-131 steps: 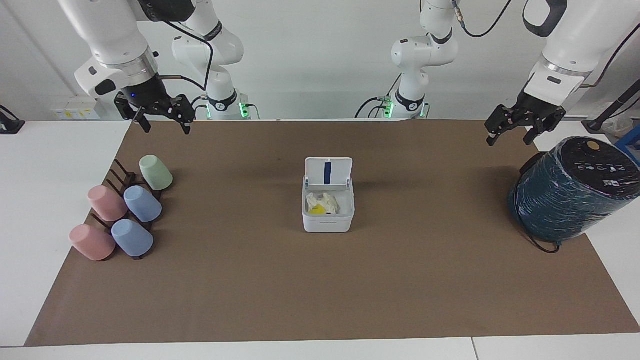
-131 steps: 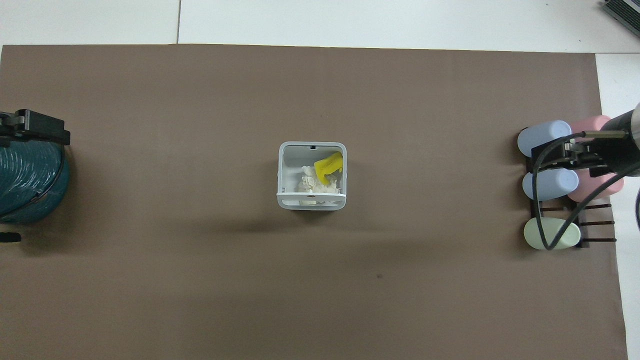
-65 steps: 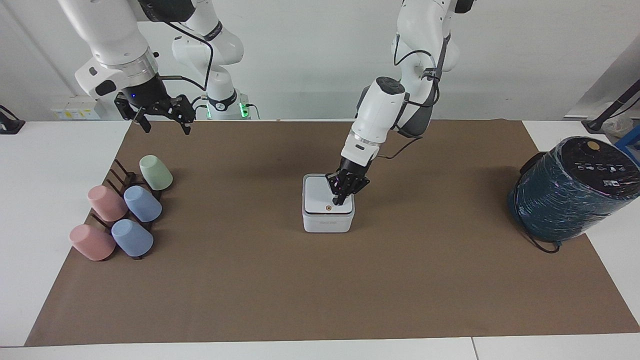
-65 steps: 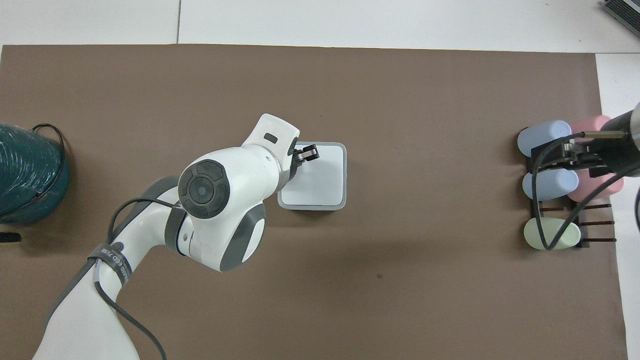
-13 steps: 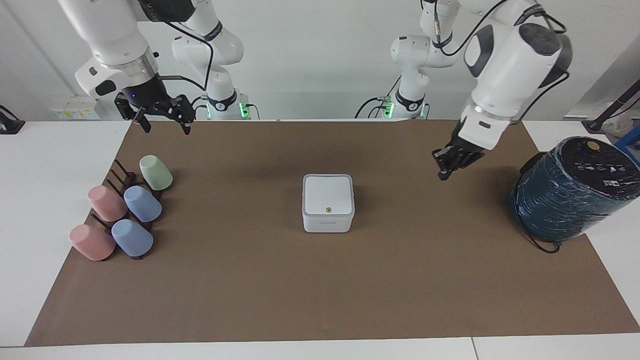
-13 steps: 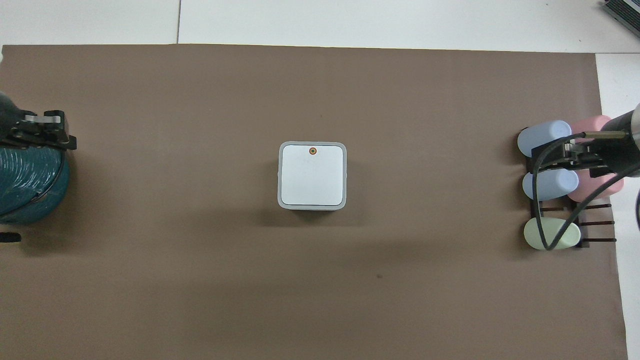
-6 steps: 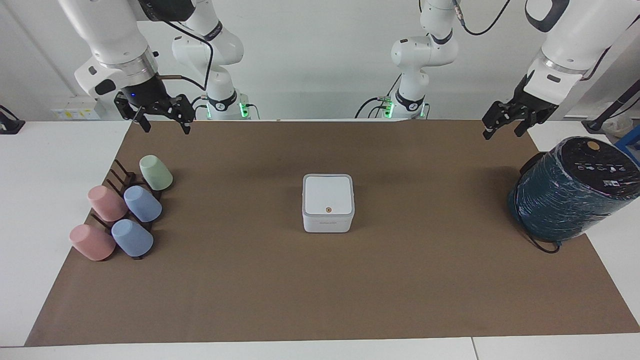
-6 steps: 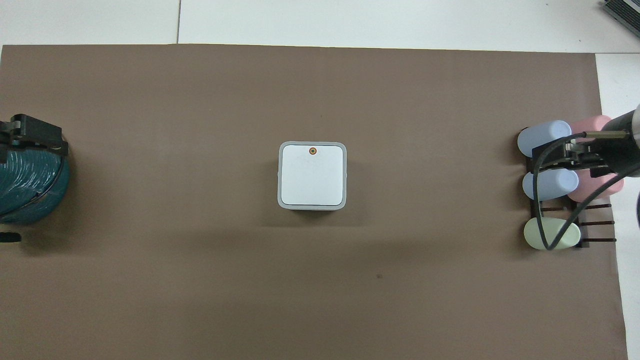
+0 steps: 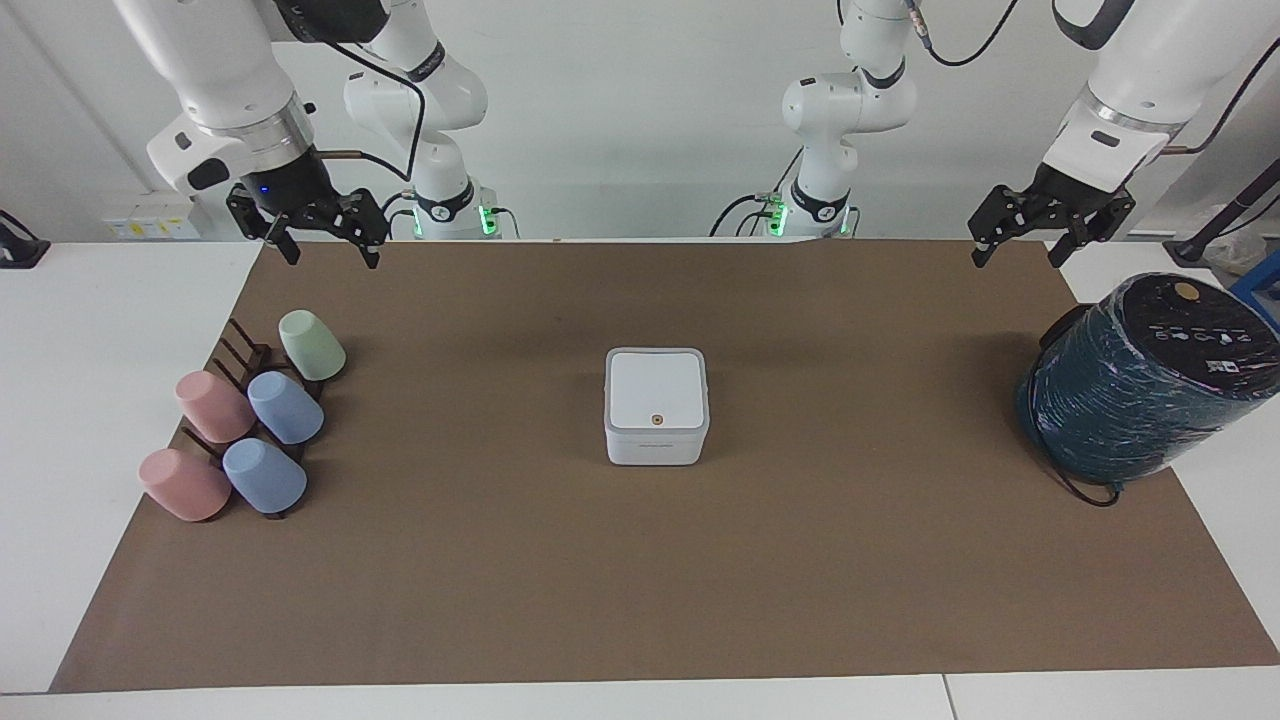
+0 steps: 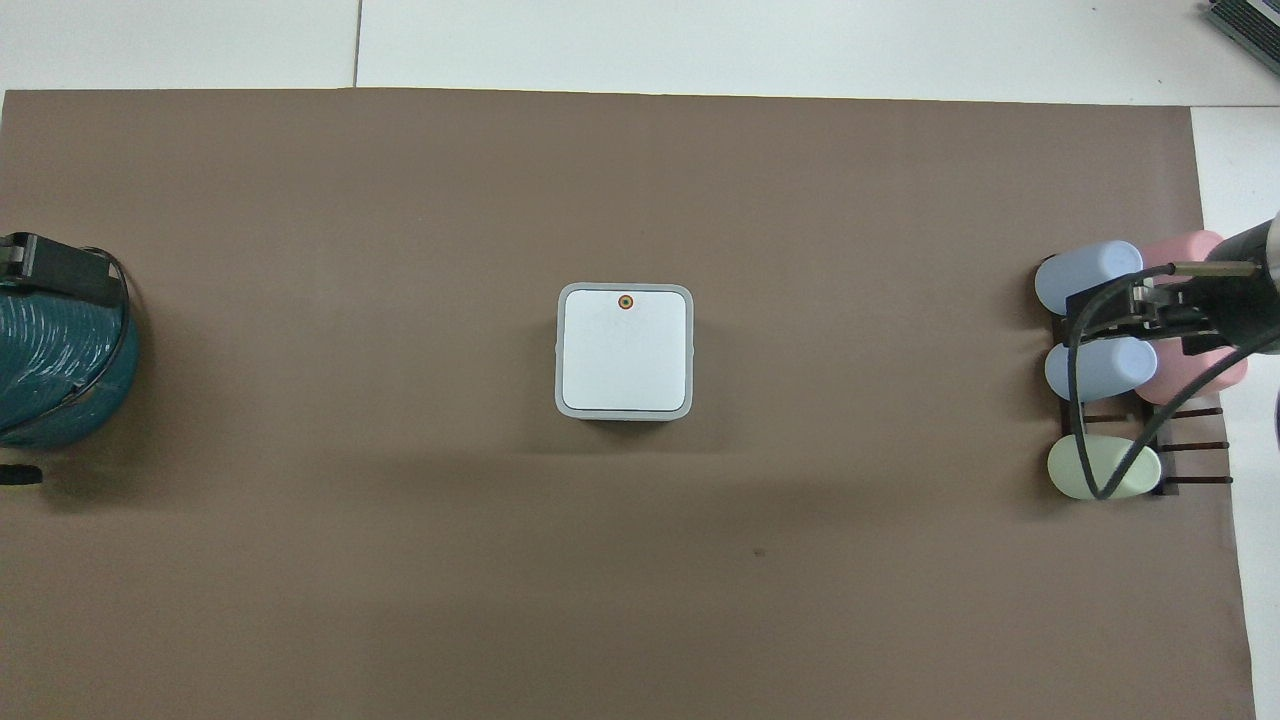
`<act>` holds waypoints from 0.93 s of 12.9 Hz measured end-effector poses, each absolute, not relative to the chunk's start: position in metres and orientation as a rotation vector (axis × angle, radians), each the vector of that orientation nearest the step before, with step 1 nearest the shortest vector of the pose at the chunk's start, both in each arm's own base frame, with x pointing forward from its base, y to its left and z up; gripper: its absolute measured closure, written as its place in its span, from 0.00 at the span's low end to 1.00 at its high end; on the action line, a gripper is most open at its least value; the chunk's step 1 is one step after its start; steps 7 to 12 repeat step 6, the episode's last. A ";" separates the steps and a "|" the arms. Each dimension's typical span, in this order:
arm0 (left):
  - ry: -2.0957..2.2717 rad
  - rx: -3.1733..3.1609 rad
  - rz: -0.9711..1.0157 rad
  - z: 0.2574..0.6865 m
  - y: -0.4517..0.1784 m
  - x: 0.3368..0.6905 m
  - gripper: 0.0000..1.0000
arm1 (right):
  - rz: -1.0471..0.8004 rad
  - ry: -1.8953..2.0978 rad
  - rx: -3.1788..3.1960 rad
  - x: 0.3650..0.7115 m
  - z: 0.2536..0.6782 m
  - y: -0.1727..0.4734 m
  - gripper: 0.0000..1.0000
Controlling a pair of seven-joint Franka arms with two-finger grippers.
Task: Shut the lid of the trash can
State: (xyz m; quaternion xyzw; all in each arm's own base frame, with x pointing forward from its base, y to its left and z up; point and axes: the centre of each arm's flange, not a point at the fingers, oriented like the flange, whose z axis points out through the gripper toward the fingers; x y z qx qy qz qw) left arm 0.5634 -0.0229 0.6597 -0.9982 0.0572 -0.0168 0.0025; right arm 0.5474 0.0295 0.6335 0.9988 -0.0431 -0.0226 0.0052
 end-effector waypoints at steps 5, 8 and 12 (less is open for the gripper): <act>0.133 -3.133 -0.076 0.661 -0.019 0.565 0.00 | -0.071 -0.142 3.127 0.548 0.634 0.027 0.00; 0.121 -3.133 -0.082 0.662 -0.019 0.565 0.00 | -0.071 -0.142 3.127 0.548 0.634 0.027 0.00; 0.121 -3.133 -0.082 0.662 -0.019 0.565 0.00 | -0.071 -0.142 3.127 0.548 0.634 0.027 0.00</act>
